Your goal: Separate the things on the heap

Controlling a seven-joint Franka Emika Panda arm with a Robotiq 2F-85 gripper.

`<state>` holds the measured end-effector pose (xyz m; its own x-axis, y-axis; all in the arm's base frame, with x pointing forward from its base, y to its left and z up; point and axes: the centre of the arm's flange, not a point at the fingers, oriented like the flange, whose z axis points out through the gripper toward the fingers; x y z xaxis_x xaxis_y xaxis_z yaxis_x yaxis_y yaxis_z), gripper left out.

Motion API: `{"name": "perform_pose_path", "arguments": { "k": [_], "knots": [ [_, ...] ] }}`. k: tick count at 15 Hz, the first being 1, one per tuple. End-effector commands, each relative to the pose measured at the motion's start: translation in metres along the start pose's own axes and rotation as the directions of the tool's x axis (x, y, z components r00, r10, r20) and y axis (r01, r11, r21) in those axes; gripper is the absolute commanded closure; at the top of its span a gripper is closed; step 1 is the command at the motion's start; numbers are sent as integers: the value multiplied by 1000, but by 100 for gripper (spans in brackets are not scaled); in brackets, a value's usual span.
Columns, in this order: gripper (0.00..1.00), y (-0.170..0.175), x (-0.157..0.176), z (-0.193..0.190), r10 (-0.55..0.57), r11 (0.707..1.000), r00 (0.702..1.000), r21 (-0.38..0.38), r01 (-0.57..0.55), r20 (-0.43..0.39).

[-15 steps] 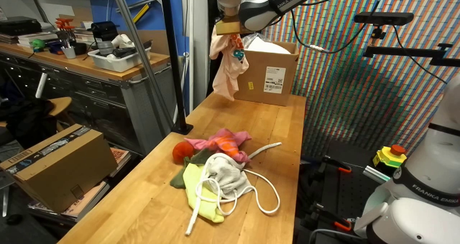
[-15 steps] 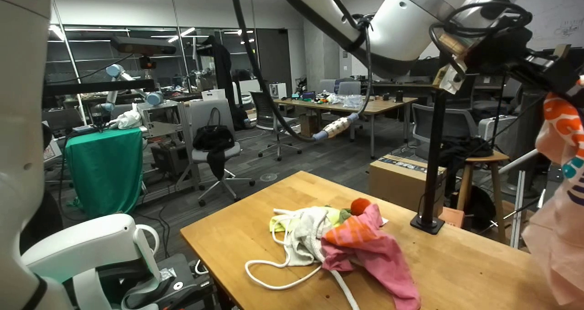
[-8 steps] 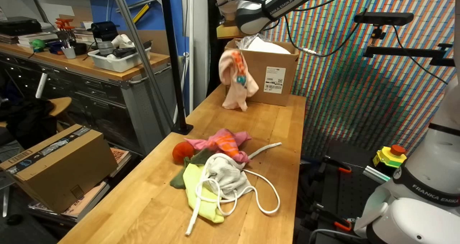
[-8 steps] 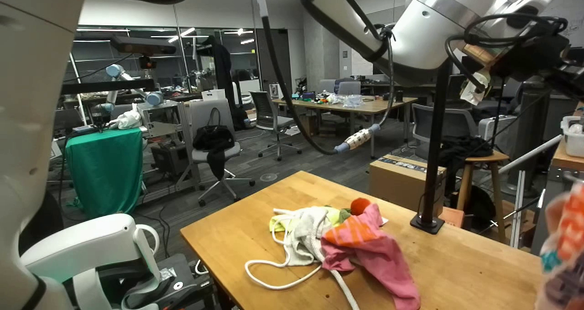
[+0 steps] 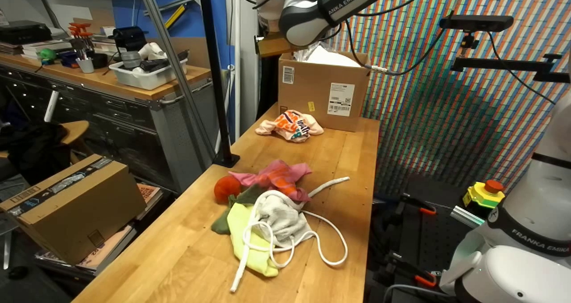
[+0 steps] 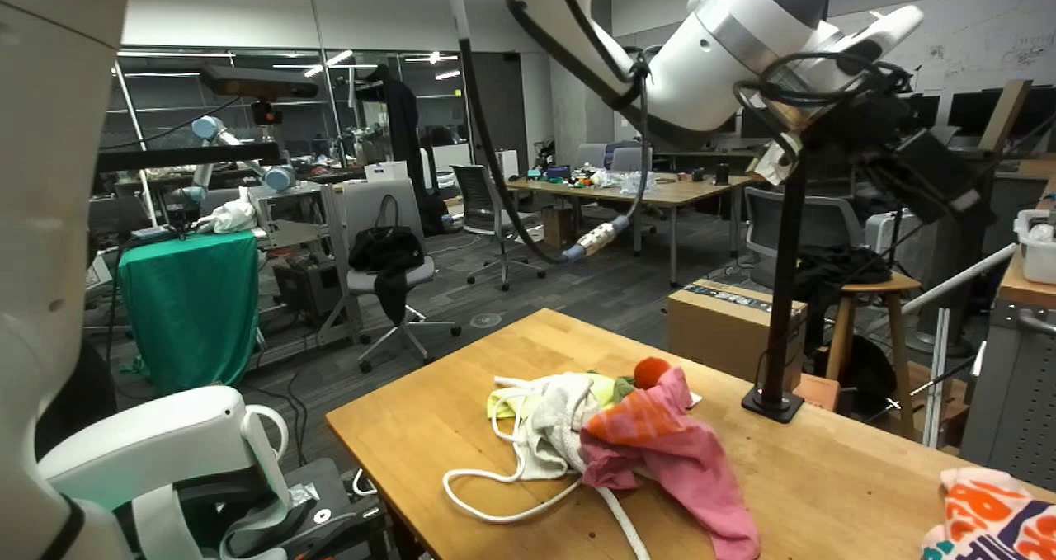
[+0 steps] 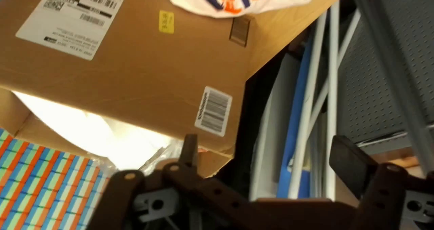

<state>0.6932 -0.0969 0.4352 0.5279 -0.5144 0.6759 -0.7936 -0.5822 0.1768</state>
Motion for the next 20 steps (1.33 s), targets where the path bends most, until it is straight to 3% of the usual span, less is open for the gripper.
{"name": "perform_pose_path", "arguments": {
  "k": [1, 5, 9, 12, 19, 20],
  "knots": [
    [0, -4, -46, -51, -143, 987, 983, 91, 133, 113],
    [0, -23, -112, -94, -320, 939, 922, 201, 278, 219],
    [0, -40, -179, -122, -498, 858, 814, 302, 415, 299],
    [0, -46, -219, -131, -621, 781, 699, 355, 514, 355],
    [0, -40, -270, -134, -827, 547, 358, 473, 691, 433],
    [0, -41, -276, -134, -837, 527, 328, 483, 699, 438]
  ]
}}
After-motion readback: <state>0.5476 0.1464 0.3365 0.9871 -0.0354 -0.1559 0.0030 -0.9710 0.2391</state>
